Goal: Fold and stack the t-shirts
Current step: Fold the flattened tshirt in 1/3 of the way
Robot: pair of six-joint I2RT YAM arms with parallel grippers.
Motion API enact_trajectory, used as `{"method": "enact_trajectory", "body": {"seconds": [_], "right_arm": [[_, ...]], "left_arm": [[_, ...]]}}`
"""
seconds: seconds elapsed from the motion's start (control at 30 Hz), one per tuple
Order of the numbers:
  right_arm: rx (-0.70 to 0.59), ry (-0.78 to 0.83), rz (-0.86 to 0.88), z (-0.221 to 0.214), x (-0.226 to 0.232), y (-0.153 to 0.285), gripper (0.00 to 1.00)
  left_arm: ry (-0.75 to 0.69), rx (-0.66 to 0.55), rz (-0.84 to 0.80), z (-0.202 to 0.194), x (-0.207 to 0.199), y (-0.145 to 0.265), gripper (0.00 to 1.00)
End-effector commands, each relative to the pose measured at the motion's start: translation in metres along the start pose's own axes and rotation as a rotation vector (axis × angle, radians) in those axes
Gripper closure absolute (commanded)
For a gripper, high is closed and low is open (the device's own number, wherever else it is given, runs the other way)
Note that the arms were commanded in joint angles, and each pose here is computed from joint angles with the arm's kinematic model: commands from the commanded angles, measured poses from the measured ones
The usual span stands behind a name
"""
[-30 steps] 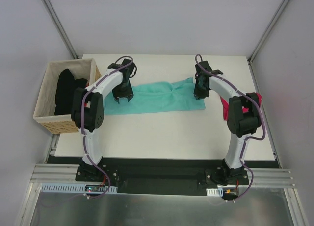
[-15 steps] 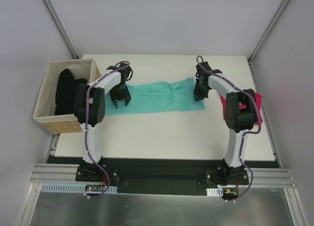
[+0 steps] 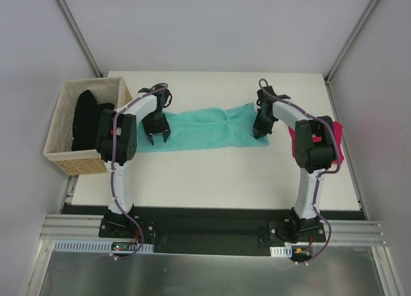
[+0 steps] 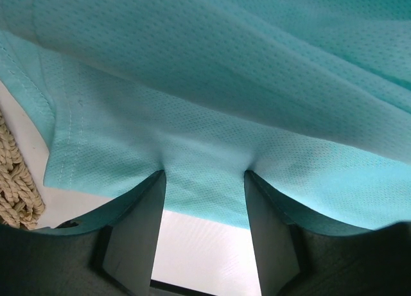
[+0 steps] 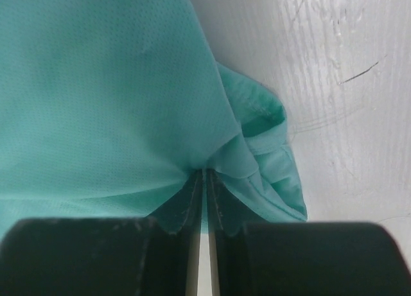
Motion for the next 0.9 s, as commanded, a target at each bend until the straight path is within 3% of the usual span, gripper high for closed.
{"method": "enact_trajectory", "body": {"seconds": [0.0,0.87], "right_arm": [[0.024,-0.066,-0.011,-0.009,-0.008,0.006,0.91],[0.026,-0.224,-0.089,-0.076,-0.063,0.024,0.93]], "left_arm": [[-0.026,0.105,0.028,-0.021,0.005,-0.018,0.48],[-0.047,0.141,0.070,-0.094,0.010,-0.001,0.48]]}}
Point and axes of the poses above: each gripper's point midway between its finger pads, its own y axis back along the fingers, its own x axis along the line the jaws close on, z = x × y, the point moved 7 cm from there along y, back along the fingers, and after that the axes turned 6 degrees about -y, right-handed, at the moved point
